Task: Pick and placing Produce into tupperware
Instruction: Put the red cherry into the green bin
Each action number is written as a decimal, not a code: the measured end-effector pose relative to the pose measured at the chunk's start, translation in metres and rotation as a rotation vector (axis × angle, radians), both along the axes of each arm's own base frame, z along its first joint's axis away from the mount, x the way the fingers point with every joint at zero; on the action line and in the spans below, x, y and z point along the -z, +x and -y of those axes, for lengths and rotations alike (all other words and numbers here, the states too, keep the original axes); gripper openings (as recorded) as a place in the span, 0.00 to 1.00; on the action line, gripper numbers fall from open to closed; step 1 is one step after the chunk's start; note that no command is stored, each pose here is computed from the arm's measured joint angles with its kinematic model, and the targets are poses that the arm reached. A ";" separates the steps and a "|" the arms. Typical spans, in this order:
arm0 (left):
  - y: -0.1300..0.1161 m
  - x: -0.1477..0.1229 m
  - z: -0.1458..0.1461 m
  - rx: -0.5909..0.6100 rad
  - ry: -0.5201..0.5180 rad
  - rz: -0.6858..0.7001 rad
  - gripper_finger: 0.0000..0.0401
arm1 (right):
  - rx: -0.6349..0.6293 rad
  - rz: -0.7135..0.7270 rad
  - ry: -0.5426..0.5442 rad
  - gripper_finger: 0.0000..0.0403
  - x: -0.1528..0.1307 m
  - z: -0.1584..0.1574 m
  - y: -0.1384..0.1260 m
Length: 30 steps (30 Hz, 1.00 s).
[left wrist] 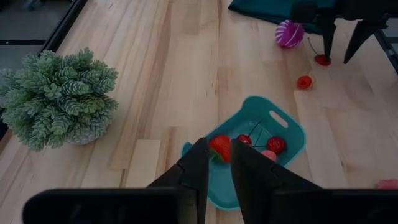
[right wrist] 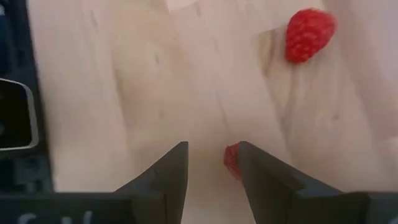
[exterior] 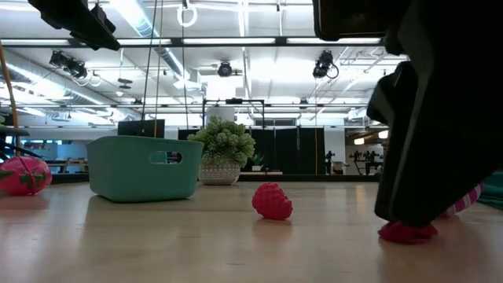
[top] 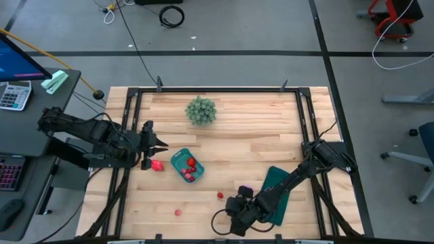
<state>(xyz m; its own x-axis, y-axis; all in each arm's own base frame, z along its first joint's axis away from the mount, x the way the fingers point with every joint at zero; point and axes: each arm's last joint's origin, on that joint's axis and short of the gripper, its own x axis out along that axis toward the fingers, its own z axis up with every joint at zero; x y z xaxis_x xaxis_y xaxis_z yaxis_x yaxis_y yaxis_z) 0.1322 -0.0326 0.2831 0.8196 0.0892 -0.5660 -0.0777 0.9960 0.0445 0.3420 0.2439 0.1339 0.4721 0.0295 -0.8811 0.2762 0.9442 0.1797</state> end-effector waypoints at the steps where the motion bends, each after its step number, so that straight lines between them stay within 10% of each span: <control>1: 0.000 0.000 0.000 0.000 0.000 0.000 0.19 | -0.011 -0.004 -0.015 0.38 0.000 0.002 0.000; 18: 0.000 0.001 0.000 0.005 0.009 -0.008 0.18 | -0.138 -0.018 -0.337 0.38 0.003 0.047 0.020; 30: -0.002 0.002 -0.001 0.004 0.016 -0.029 0.17 | -0.100 -0.048 -0.293 0.38 0.003 0.074 0.034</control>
<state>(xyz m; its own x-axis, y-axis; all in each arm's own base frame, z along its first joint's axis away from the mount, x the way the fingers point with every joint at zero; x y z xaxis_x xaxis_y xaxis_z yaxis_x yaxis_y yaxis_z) 0.1305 -0.0320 0.2809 0.8032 0.0949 -0.5881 -0.0721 0.9955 0.0622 0.3756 0.1704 0.1304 0.4375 -0.1852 -0.8799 0.1811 0.9767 -0.1155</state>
